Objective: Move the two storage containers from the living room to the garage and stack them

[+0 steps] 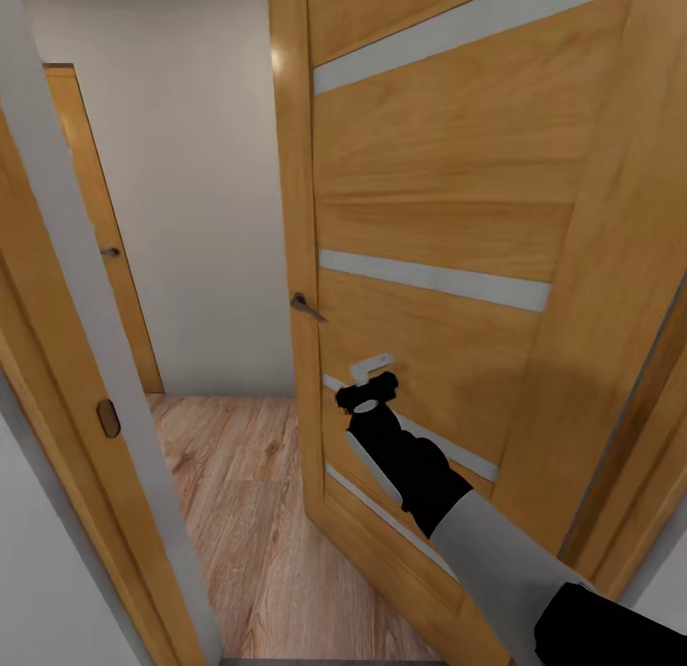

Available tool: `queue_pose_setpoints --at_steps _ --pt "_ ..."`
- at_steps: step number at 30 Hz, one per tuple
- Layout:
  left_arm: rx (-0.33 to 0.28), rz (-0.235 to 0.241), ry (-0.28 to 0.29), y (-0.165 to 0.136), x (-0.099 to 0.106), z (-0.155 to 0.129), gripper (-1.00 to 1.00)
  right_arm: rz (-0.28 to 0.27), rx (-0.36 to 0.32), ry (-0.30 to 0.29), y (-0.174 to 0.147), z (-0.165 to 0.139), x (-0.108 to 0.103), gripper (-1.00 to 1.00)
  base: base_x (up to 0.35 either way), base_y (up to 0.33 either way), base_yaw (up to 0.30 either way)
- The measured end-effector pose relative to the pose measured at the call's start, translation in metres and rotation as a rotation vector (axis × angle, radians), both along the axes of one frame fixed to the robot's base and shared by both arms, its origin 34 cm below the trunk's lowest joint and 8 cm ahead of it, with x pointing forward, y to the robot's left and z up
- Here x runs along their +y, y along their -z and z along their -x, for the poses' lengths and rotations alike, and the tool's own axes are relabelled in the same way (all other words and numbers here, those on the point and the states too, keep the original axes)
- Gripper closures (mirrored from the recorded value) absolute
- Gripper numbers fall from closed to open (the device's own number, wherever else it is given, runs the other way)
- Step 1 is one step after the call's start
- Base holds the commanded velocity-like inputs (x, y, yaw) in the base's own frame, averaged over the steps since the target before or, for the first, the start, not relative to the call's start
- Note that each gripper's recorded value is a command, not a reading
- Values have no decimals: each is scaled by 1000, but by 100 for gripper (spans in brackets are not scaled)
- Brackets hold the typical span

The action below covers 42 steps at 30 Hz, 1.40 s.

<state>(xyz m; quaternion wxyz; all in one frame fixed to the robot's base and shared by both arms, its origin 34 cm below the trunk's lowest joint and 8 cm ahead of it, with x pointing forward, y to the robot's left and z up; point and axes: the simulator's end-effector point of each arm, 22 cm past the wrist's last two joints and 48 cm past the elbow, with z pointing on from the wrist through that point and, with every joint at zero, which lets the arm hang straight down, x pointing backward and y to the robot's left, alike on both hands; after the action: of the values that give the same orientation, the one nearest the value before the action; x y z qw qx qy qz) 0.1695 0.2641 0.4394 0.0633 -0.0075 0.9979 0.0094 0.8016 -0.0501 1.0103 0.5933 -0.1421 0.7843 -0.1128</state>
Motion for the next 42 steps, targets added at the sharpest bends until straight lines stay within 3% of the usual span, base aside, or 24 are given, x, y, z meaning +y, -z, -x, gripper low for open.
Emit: queue_pose_setpoints --at_steps 8,14,21,31,42 --pt "-3 1 -1 0 -1 0 -100 156 34 82 30 -7 -33 -100 1 0 0" --pt "-3 1 0 0 -1 0 -100 215 55 128 28 -27 -58 -100 0 0 0" --pt "-5 1 -9 0 -1 -1 -100 221 64 160 17 -44 -75 -100 0 0 0" --pt "-1 0 -7 0 -1 0 -100 142 111 183 17 -52 -83 -100 135 0 0" --pt "-2 -3 -12 0 0 0 -100 163 88 198 -2 -60 -90 -100 292 0 0"
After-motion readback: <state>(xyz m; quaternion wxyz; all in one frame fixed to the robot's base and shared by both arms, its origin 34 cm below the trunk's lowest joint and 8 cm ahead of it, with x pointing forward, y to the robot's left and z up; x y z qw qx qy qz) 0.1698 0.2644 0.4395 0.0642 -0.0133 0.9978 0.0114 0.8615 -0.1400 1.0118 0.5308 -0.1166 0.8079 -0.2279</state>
